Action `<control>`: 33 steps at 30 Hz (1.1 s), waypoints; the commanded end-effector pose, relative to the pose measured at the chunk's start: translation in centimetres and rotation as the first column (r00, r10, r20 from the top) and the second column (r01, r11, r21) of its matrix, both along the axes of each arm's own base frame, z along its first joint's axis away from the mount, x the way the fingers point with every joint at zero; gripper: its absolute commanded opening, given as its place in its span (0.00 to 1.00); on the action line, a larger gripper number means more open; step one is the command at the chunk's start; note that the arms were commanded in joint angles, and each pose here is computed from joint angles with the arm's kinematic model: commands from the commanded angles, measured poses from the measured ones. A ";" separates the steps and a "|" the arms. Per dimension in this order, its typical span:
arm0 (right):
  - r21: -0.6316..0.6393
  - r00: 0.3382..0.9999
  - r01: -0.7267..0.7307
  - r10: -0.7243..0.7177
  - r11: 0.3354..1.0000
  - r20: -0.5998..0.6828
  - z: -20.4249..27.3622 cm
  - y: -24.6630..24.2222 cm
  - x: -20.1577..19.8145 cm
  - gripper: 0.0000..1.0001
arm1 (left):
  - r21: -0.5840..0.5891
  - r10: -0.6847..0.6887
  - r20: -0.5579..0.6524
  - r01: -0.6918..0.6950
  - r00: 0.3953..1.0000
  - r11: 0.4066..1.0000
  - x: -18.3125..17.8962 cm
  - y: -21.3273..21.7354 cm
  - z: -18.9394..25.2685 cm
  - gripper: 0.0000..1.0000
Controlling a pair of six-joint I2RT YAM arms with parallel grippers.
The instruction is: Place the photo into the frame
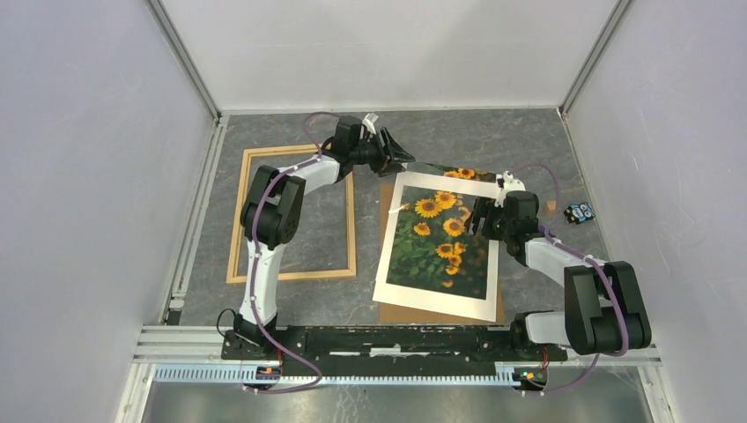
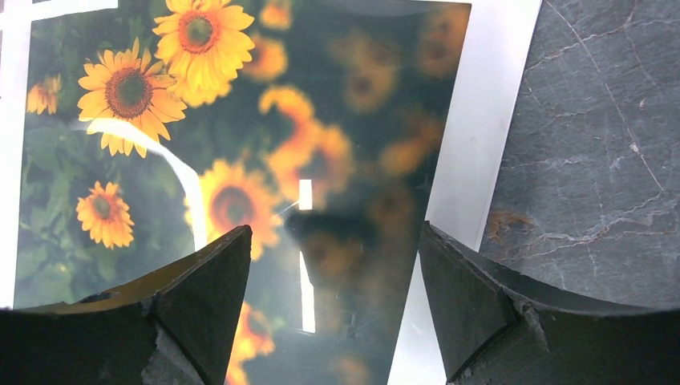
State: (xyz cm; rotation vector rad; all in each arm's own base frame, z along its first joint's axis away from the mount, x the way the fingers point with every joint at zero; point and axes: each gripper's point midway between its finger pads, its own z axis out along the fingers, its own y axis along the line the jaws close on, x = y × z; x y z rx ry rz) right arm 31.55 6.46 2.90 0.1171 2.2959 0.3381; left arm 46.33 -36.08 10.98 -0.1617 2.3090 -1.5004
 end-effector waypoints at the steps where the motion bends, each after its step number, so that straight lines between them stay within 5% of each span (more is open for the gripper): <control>1: -0.008 0.994 -0.006 0.005 1.000 -0.110 -2.4 -0.2 -2.6 0.82 | 0.019 -0.106 0.030 0.106 0.994 0.994 -0.8 -0.4 0.5 0.61; 12: -0.010 0.994 -0.012 0.011 1.000 -0.110 -2.6 -0.2 -2.7 0.82 | 0.101 -0.119 0.049 0.113 0.992 0.988 -0.6 0.0 -1.4 0.49; 24: -0.094 0.998 -0.057 0.055 0.994 -0.024 1.0 -0.9 -1.2 0.84 | 0.137 -0.018 0.161 -0.004 0.987 0.991 0.3 1.1 2.9 0.04; 33: -0.070 0.984 -0.179 0.180 0.981 0.013 3.6 1.2 -1.2 0.88 | 0.263 0.044 0.035 -0.052 0.998 0.963 -3.5 4.8 5.2 0.02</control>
